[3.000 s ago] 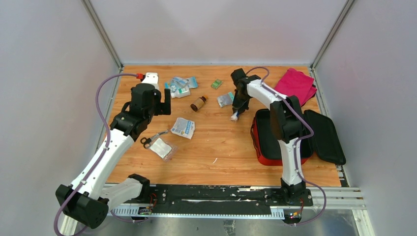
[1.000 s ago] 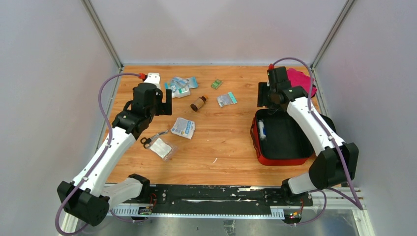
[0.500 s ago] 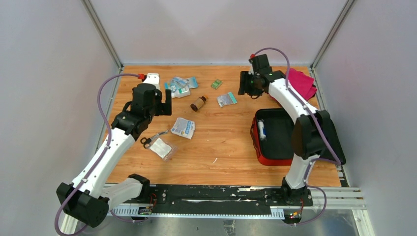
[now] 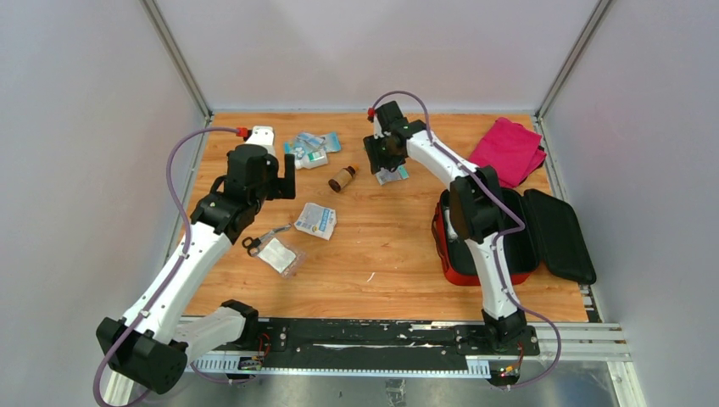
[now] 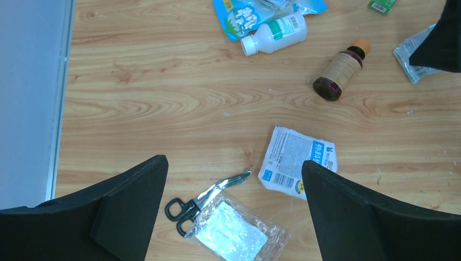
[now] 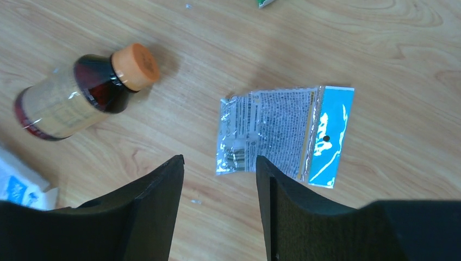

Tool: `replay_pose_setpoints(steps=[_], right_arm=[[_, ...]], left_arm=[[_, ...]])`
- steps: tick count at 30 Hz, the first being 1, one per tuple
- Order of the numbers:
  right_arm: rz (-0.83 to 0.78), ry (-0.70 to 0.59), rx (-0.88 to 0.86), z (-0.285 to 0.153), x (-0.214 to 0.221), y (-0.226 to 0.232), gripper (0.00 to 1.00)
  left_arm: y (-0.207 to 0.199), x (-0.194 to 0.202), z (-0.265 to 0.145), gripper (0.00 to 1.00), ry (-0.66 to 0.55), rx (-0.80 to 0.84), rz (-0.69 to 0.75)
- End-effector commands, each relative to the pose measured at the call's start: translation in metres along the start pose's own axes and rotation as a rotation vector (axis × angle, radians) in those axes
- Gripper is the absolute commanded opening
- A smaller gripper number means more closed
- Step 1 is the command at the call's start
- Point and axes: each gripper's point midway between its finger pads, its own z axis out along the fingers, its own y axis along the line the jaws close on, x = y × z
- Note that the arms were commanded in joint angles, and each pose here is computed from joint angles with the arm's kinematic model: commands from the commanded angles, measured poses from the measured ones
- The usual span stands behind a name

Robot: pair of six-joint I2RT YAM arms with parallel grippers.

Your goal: Organize the medicine kit

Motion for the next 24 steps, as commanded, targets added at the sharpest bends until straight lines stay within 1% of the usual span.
replay_pose_setpoints(steps=[1,9,14,17,19,21,24], right_arm=[[-0.092,0.041,0.073,0.010,0.006,-0.008,0.56],[-0.140,0.086,0.114,0.030,0.019,-0.018,0.56],[-0.150,0.113,0.115,0.040,0.028,-0.020,0.52],[-0.153,0.130,0.119,0.045,0.034,-0.020,0.47],[-0.155,0.140,0.136,0.047,0.037,-0.022,0.42],[-0.187,0.150,0.154,0.047,0.040,-0.026,0.35],[-0.196,0.150,0.164,0.045,0.040,-0.026,0.21]], left_arm=[[0.003,-0.001,0.000,1.00,-0.019,-0.006,-0.003],[0.003,0.000,0.000,1.00,-0.015,-0.006,-0.001],[0.004,0.000,0.000,1.00,-0.016,-0.008,0.000],[0.004,0.000,0.001,1.00,-0.014,-0.009,0.000],[0.002,0.001,0.001,1.00,-0.010,-0.003,0.001],[0.001,0.001,0.001,1.00,-0.007,0.005,-0.006],[-0.003,-0.001,0.001,1.00,-0.002,0.020,-0.022]])
